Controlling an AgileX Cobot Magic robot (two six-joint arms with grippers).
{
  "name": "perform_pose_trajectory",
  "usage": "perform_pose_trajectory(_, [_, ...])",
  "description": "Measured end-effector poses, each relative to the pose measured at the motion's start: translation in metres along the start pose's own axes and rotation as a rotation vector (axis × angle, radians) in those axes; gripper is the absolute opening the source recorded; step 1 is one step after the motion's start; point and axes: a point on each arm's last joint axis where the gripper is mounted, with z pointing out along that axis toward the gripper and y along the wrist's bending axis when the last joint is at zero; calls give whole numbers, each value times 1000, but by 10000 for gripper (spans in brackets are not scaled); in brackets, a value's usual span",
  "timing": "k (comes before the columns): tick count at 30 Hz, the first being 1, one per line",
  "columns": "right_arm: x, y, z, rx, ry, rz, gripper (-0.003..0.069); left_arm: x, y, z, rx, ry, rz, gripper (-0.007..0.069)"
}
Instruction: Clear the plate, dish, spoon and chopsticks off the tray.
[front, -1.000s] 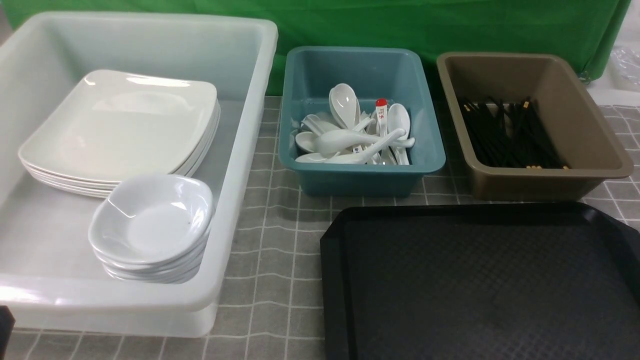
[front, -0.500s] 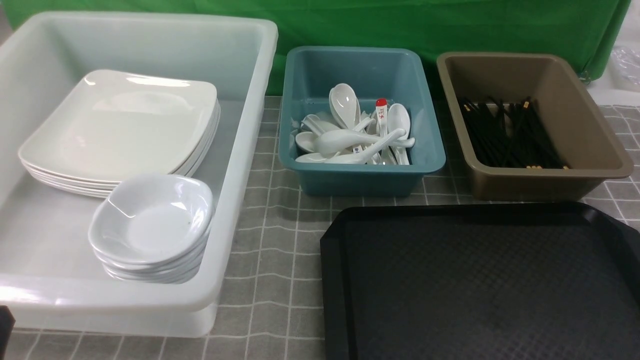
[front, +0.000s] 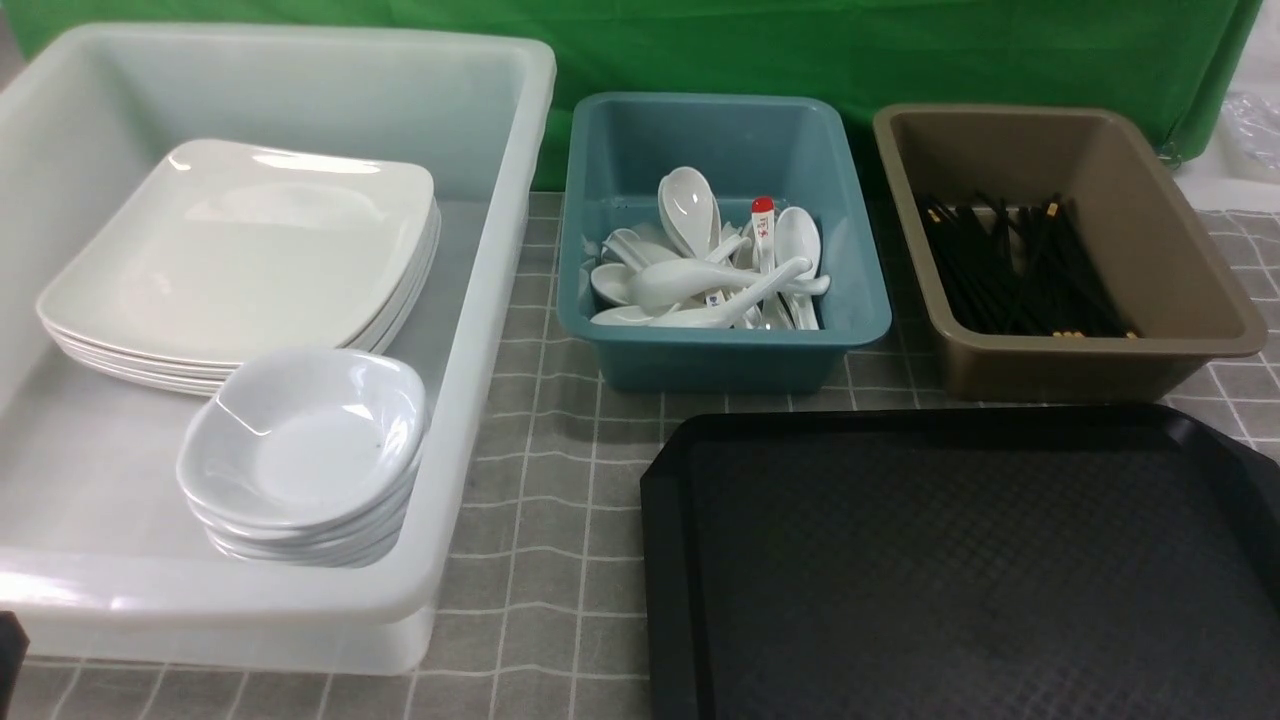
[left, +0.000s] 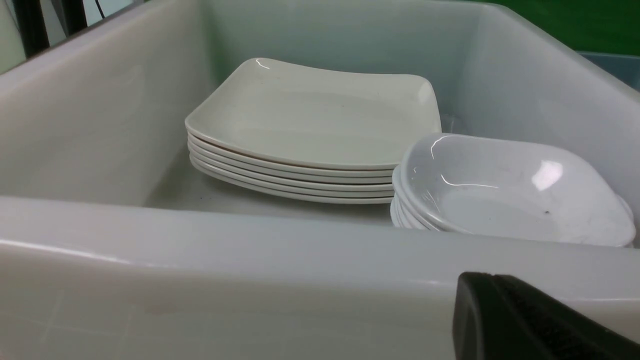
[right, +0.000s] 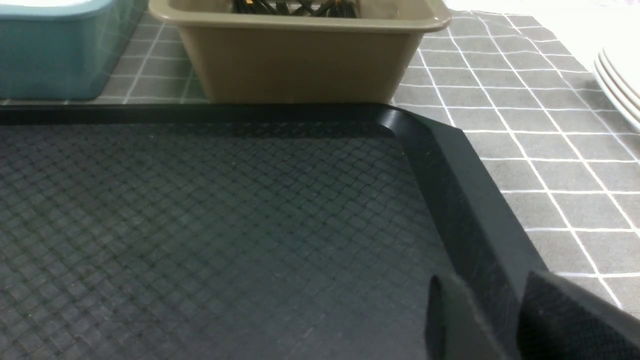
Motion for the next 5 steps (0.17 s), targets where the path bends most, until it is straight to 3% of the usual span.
perform_pose_trajectory(5, [0,0,0,0,0,0,239,0,0,0,0,0,0,5])
